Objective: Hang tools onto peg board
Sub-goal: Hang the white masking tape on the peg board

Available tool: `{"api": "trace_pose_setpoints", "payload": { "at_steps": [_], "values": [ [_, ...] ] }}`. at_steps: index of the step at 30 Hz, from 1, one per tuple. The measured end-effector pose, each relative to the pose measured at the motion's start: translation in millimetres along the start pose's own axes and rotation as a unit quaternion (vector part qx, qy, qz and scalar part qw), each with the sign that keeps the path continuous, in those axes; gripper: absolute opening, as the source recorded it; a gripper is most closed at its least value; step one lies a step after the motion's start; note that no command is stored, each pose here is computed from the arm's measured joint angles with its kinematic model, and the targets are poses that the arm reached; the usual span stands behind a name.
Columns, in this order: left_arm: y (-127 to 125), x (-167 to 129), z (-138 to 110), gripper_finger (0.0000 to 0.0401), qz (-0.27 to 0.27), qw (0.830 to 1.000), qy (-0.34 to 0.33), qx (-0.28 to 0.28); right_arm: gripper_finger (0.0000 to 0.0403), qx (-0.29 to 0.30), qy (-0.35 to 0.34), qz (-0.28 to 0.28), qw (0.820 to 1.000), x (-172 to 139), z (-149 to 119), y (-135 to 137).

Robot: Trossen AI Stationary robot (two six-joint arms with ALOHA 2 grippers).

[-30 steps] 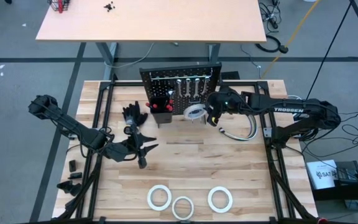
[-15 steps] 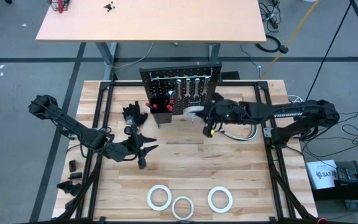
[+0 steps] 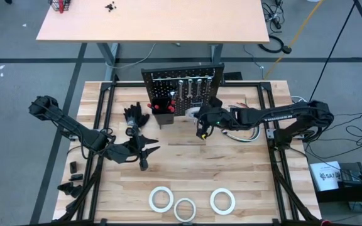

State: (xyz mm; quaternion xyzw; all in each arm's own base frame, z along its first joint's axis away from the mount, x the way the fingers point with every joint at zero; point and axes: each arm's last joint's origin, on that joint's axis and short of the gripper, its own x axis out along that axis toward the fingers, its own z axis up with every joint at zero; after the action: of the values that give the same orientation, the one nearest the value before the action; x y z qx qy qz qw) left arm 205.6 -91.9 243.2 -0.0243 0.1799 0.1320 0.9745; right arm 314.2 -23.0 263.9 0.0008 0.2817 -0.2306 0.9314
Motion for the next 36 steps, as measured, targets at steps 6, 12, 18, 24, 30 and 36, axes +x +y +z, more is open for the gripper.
{"api": "trace_pose_setpoints", "payload": {
  "at_steps": [6, 12, 18, 24, 30, 36],
  "values": [
    [0.0, 0.0, 0.1, 0.0121, 0.0, 1.0, 0.0, 0.0, 0.0, 0.002, -0.008, -0.066, 0.998, 0.9, 0.7, -5.2],
    [0.0, 0.0, 0.2, 0.0121, 0.0, 1.0, -0.001, -0.001, 0.0, 0.02, -0.018, -0.092, 0.995, 4.2, 3.0, -13.1],
    [0.0, 0.0, 0.2, 0.0121, 0.0, 1.0, -0.001, -0.001, 0.0, 0.019, -0.018, -0.088, 0.996, 3.7, 3.0, -11.5],
    [0.2, 0.0, -0.4, 0.0121, 0.0, 1.0, 0.002, 0.001, 0.0, 0.006, -0.021, -0.036, 0.999, -5.4, 3.7, 1.3],
    [-2.5, -0.3, -2.4, 0.0121, -0.05, 0.998, 0.024, 0.004, 0.0, 0.015, -0.044, 0.014, 0.999, -25.4, 7.3, 18.4],
    [-19.0, 2.2, -15.8, 0.0121, -0.238, 0.964, 0.121, 0.011, 0.0, 0.031, -0.076, 0.18, 0.98, -48.2, 12.8, 49.9]
  ]
}}
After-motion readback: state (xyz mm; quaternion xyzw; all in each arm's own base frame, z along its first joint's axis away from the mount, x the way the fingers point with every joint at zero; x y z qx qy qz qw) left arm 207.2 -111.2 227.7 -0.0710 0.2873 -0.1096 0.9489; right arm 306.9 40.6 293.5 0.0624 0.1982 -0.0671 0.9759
